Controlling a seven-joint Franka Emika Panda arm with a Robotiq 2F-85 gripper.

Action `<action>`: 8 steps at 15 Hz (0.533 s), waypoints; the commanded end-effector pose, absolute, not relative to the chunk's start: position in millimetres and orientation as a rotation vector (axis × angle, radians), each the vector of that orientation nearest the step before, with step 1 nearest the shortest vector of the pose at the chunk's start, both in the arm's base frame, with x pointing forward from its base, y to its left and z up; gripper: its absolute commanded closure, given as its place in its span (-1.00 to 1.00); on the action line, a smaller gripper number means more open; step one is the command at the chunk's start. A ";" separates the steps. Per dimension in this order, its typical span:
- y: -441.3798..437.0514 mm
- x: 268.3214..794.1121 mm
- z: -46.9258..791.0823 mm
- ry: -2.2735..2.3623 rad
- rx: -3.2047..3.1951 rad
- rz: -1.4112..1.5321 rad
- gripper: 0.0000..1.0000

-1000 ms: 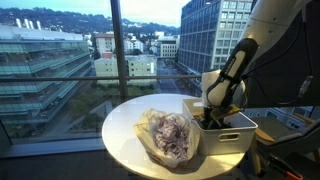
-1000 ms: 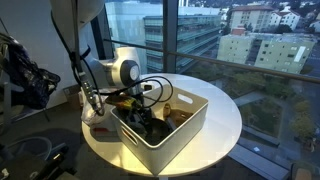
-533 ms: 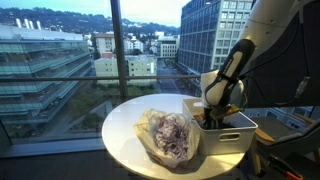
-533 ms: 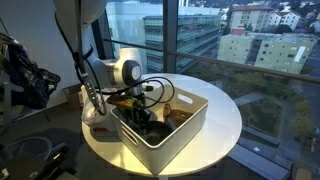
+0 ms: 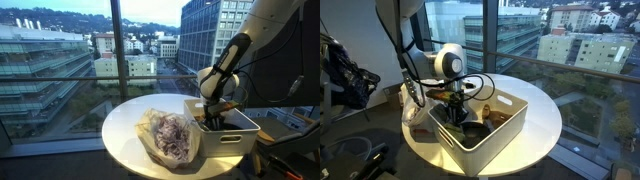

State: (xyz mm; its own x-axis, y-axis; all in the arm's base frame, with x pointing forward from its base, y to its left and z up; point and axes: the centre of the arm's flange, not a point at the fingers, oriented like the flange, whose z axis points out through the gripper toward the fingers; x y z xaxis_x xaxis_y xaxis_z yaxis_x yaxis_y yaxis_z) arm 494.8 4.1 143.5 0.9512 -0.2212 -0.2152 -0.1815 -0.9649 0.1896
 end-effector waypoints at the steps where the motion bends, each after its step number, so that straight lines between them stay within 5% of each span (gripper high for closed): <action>1: 14.9 489.7 187.9 -0.353 2.913 -0.425 0.99; 8: 13.7 484.1 276.0 -0.432 2.792 -0.413 0.99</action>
State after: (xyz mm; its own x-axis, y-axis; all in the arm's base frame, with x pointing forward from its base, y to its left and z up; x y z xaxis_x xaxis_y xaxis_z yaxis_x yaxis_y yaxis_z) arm 490.8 12.0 231.0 0.9219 -0.2888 -0.2584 -0.2171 -0.9372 0.2730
